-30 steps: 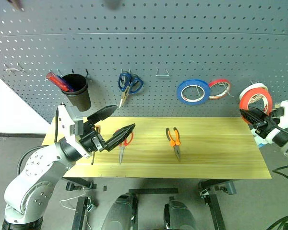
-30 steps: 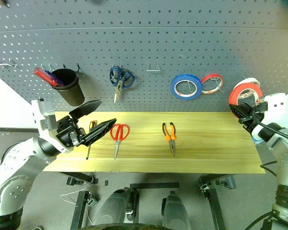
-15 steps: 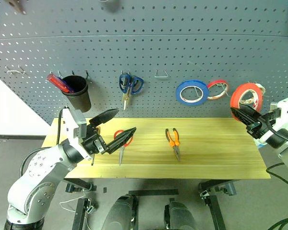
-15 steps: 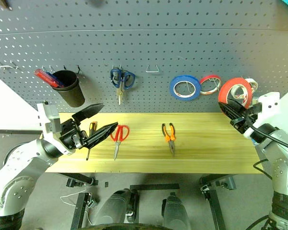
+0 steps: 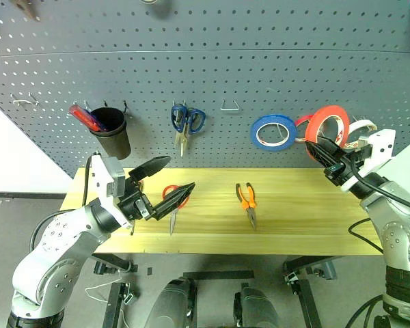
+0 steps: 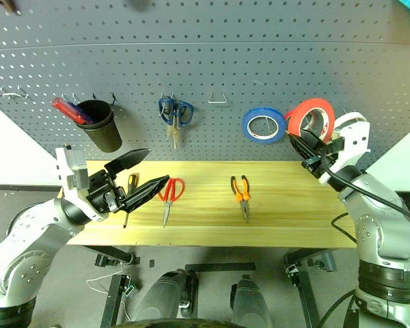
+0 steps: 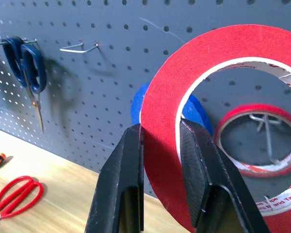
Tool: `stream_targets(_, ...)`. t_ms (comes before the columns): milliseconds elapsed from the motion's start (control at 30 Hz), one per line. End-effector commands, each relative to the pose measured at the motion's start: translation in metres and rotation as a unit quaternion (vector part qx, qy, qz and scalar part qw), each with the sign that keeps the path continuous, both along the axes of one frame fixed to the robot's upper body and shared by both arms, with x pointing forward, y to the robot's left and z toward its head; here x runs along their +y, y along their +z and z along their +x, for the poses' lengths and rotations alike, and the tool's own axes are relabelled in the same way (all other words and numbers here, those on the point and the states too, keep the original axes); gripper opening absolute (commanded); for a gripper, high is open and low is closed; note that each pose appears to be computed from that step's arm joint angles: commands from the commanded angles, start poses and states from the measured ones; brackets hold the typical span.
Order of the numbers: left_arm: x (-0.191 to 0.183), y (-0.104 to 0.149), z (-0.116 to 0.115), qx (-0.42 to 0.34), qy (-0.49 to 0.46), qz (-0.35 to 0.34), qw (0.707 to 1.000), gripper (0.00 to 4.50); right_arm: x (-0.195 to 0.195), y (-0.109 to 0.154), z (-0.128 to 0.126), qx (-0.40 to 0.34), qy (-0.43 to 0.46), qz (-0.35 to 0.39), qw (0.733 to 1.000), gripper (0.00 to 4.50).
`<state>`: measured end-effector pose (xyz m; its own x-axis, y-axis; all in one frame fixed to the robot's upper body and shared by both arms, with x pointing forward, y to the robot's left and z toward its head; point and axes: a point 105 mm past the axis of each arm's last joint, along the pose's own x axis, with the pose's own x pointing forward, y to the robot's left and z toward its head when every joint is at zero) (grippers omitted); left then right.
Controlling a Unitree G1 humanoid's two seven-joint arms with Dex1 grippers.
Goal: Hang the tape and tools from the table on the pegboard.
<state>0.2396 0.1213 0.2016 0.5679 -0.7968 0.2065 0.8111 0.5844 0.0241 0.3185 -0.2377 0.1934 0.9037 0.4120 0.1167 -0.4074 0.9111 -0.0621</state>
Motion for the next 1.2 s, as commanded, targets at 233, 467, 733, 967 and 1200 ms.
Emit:
stream_targets(233, -0.005, 0.013, -0.004, -0.020, -0.006, 0.000, 1.000, 4.50, -0.016, 0.010, 0.010, -0.039, -0.060, -0.008, 0.997, 0.69)
stream_targets(467, -0.006, 0.013, -0.004, -0.017, -0.006, 0.001, 1.000, 4.50, -0.014, 0.002, 0.010, -0.029, -0.063, -0.008, 0.998, 0.69)
stream_targets(733, -0.005, 0.012, -0.004, -0.016, -0.006, 0.002, 1.000, 4.50, -0.006, -0.006, 0.011, -0.019, -0.056, 0.000, 0.998, 0.69)
stream_targets(967, -0.005, 0.013, -0.004, -0.014, -0.005, 0.002, 1.000, 4.50, 0.004, -0.017, 0.018, -0.008, -0.051, 0.010, 0.999, 0.69)
stream_targets(1200, -0.007, 0.016, -0.005, -0.015, -0.008, 0.002, 1.000, 4.50, 0.006, -0.024, 0.026, -0.004, -0.051, 0.013, 0.999, 0.69)
